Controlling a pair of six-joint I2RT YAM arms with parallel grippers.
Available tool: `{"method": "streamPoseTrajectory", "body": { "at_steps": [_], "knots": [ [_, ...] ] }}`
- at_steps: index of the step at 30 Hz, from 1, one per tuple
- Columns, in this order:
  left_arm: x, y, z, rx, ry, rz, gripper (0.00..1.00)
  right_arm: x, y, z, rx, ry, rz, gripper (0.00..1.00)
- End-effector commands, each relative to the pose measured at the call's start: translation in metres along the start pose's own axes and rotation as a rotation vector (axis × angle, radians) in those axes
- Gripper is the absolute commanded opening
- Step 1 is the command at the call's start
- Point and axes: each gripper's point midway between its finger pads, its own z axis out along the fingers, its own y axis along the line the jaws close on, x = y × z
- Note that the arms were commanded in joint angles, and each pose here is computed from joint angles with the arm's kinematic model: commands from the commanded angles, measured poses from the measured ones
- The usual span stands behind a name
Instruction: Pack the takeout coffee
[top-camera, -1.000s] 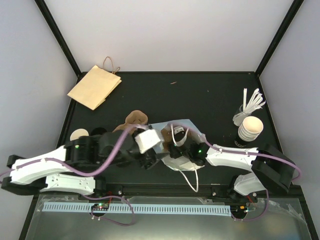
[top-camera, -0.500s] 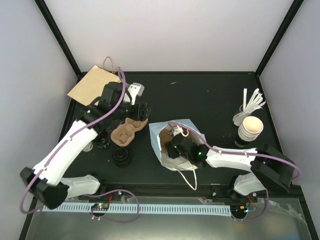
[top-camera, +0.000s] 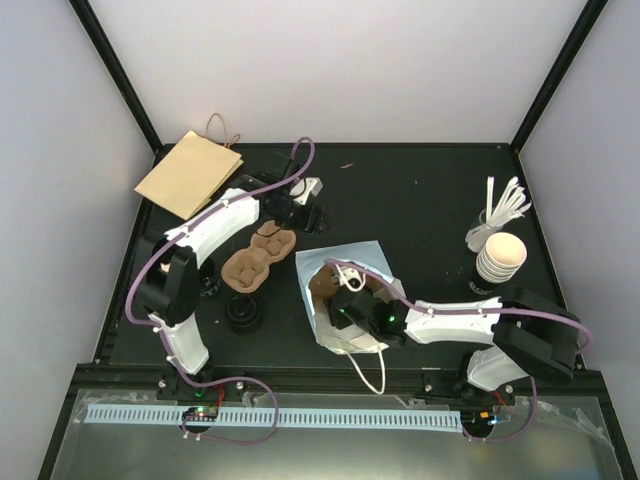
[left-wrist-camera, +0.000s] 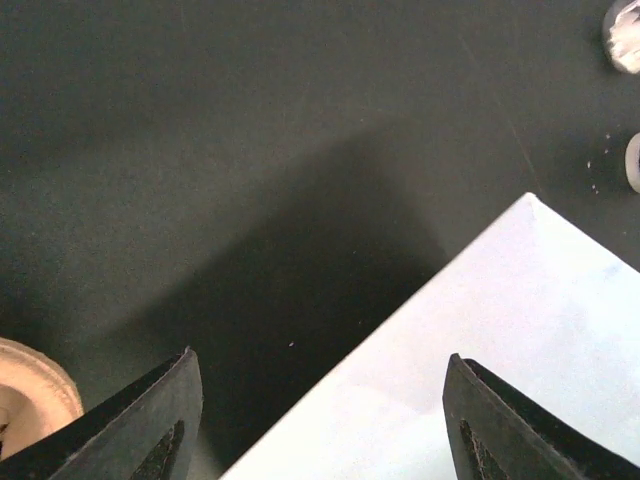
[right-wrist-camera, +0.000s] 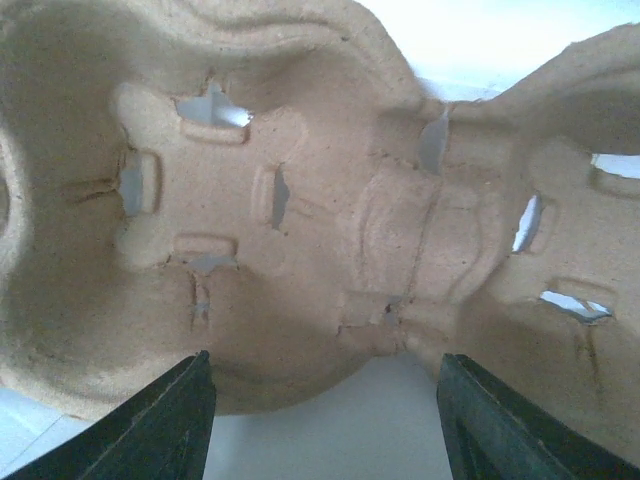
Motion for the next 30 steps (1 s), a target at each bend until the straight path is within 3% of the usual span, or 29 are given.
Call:
{"method": "streamPoseTrajectory", "body": {
  "at_steps": [1, 17, 30],
  "knots": [
    [-0.010, -0.009, -0.001, 0.056, -0.006, 0.019, 0.68, -0.003, 0.004, 0.004, 0.015, -0.051, 0.025, 0.63],
    [0.018, 0.016, 0.053, 0.059, 0.148, -0.012, 0.65, 0.009, 0.020, 0.014, 0.020, -0.114, 0.008, 0.63],
    [0.042, 0.000, 0.066, 0.200, 0.236, -0.050, 0.57, -0.002, 0.025, 0.017, 0.043, -0.145, -0.027, 0.64]
  ]
}}
